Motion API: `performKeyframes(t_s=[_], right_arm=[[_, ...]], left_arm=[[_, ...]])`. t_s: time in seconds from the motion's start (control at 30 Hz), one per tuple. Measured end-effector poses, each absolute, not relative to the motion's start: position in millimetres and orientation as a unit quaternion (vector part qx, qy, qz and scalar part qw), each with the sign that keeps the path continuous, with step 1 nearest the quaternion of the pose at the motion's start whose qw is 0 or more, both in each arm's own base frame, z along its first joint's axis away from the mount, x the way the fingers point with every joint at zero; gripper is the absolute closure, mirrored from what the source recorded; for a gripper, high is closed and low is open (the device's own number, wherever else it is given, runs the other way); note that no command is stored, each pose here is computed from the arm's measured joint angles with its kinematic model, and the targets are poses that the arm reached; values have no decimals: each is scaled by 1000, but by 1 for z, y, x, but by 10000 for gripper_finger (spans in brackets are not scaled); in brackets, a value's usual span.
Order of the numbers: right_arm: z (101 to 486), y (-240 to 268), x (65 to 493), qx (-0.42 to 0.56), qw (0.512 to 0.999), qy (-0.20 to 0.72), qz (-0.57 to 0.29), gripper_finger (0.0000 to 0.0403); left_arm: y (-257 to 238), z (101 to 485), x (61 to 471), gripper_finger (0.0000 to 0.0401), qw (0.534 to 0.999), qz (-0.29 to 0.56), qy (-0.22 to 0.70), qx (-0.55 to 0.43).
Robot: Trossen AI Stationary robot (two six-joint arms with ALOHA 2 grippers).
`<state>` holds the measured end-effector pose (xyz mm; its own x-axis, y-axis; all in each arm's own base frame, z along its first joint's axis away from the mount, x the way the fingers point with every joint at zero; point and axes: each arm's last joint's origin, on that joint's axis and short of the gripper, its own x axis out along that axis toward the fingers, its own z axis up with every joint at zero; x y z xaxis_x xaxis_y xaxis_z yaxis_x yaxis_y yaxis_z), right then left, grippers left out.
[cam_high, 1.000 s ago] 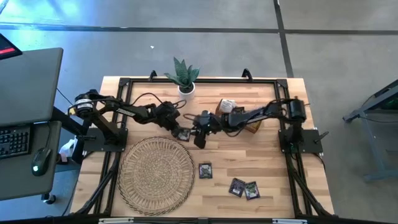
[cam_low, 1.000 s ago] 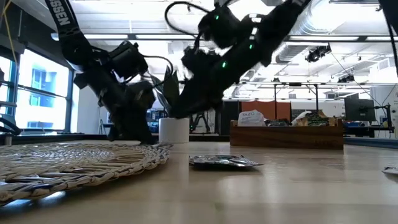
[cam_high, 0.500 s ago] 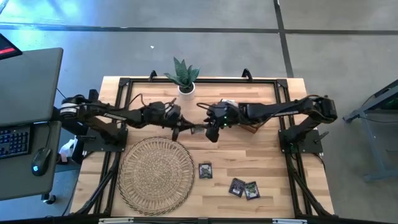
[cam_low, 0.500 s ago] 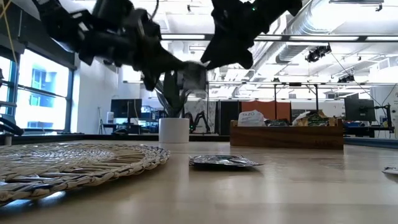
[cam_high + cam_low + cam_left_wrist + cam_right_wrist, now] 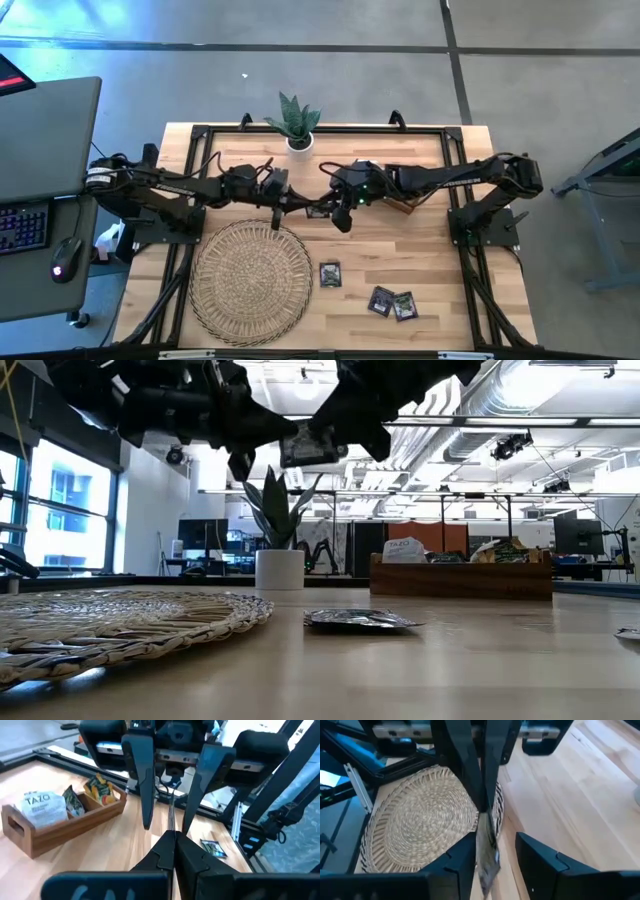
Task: Pick & Place Tea
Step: Put the black tea bag into the middle section of the wooden organizer
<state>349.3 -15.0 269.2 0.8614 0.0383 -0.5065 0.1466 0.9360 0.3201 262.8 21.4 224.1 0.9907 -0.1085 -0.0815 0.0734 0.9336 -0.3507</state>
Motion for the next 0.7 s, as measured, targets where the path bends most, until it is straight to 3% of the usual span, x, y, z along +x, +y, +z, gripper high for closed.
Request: performKeyframes(t_s=[0.2, 0.43, 0.7], right_arm=[[271, -15, 350, 176, 951, 253, -27, 304], [270, -15, 350, 169, 951, 256, -29, 390], [269, -15, 349, 163, 951, 262, -29, 398]], left_arm=[[23, 218, 262, 401, 980, -18, 78, -181], [23, 218, 262, 401, 981, -5, 77, -180], [23, 220, 263, 399, 982, -7, 66, -177]])
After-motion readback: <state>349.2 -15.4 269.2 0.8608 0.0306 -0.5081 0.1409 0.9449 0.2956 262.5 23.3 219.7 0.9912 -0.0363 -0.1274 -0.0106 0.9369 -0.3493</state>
